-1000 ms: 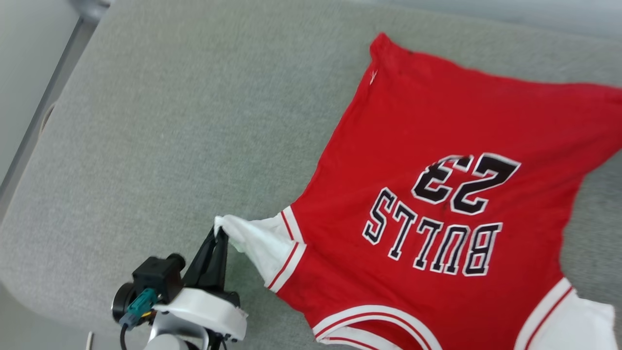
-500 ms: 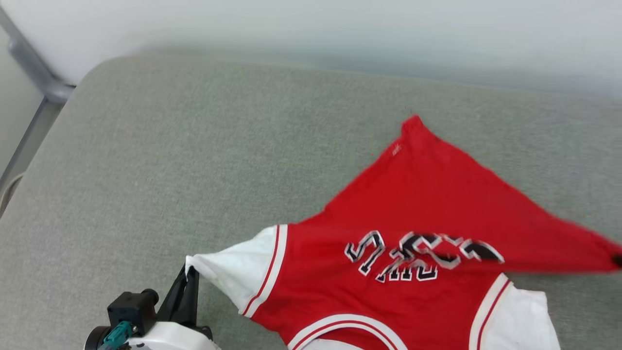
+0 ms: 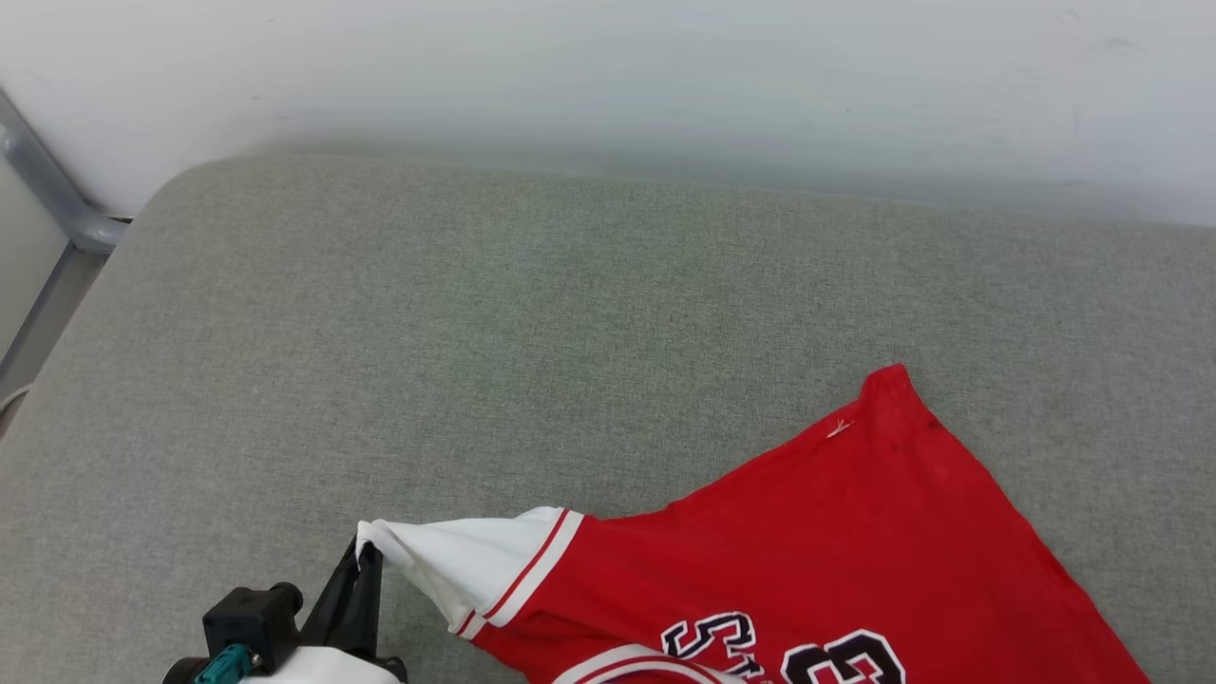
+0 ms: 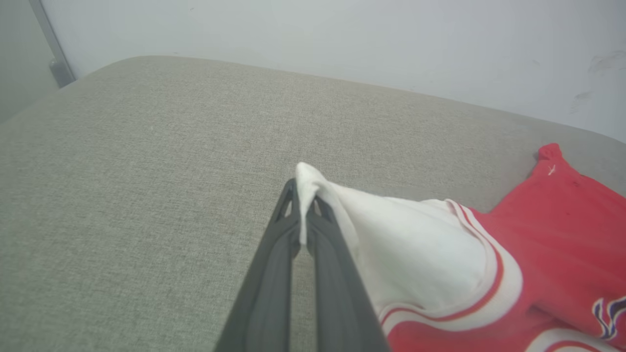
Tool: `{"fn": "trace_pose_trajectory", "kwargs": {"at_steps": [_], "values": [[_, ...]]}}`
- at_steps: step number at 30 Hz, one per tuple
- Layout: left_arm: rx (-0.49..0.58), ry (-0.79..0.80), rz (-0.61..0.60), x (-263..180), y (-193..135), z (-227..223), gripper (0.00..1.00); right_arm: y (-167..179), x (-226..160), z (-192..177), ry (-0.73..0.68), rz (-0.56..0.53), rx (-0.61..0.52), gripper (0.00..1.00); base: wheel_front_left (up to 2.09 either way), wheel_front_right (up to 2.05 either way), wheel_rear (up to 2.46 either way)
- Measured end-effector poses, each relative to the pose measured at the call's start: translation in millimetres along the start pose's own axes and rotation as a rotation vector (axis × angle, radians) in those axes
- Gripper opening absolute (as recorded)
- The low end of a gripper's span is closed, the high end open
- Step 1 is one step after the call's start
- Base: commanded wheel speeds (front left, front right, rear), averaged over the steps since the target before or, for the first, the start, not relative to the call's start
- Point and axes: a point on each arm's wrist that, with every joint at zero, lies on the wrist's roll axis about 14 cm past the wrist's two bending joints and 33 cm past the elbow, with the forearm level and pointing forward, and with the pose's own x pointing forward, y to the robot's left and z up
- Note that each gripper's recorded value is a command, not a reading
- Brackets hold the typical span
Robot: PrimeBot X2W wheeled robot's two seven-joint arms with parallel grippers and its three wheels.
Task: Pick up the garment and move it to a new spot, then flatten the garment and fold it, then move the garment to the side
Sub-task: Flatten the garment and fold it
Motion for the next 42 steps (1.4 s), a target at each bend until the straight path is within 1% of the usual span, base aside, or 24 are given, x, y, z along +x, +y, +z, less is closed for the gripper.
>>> {"fn": "trace_pose_trajectory", "kwargs": {"at_steps": [3, 4, 5, 9, 12, 16, 19, 22, 26, 30, 33, 38, 42], "values": [[0.005, -0.001, 0.001, 0.2, 0.8, 0.7, 0.00, 2.4, 1.1, -8.7, 0.002, -0.004, 0.016, 0.00, 0.00, 0.00, 0.00], [0.007, -0.001, 0.000, 0.3, 0.8, 0.8, 0.00, 1.2, 0.0, -4.5, -0.023, -0.011, 0.022, 0.42, 0.00, 0.00, 0.00], [0.008, 0.000, -0.001, 0.4, 0.7, 0.6, 0.00, 0.4, -1.4, 1.0, -0.051, -0.018, 0.022, 1.00, 0.00, 0.00, 0.00], [0.009, -0.003, -0.007, 0.5, -1.1, 1.8, 0.00, -1.7, -15.5, 40.9, -0.214, -0.039, 0.009, 1.00, 0.00, 0.00, 0.00], [0.008, -0.009, -0.009, 0.6, -2.1, 3.5, 0.00, -1.0, -34.5, 82.3, -0.364, -0.048, -0.018, 1.00, 0.00, 0.00, 0.00], [0.008, -0.006, -0.005, 0.6, -2.0, 2.9, 0.00, 9.1, -62.6, 139.2, -0.555, -0.047, -0.082, 1.00, 0.00, 0.00, 0.00], [0.009, -0.003, -0.003, 1.8, -1.8, 2.3, 0.00, 22.9, -77.5, 174.4, -0.646, -0.033, -0.147, 1.00, 0.00, 0.00, 0.00], [0.006, -0.009, -0.004, 6.4, -3.4, 4.4, 0.00, 38.3, -86.9, 206.9, -0.706, -0.015, -0.217, 1.00, 0.00, 0.00, 0.00], [0.002, -0.007, -0.002, 12.1, -5.2, 3.1, 0.00, 65.8, -81.2, 236.4, -0.696, 0.031, -0.315, 1.00, 0.00, 0.00, 0.00], [-0.007, -0.008, -0.006, 19.1, -9.4, 1.4, 0.00, 87.1, -63.4, 255.9, -0.606, 0.055, -0.415, 1.00, 0.00, 0.00, 0.00], [-0.005, 0.000, -0.006, 23.3, -9.4, -1.2, 0.00, 93.0, -43.9, 263.6, -0.512, 0.050, -0.464, 1.00, 0.00, 0.00, 0.00], [-0.010, 0.001, 0.000, 30.6, -10.4, -3.3, 0.00, 97.7, -5.8, 265.2, -0.342, 0.034, -0.529, 1.00, 0.00, 0.00, 0.00], [-0.010, 0.004, 0.007, 35.4, -9.9, -6.0, 0.00, 98.4, 21.9, 268.1, -0.259, 0.026, -0.548, 1.00, 0.00, 0.00, 0.00]]}}
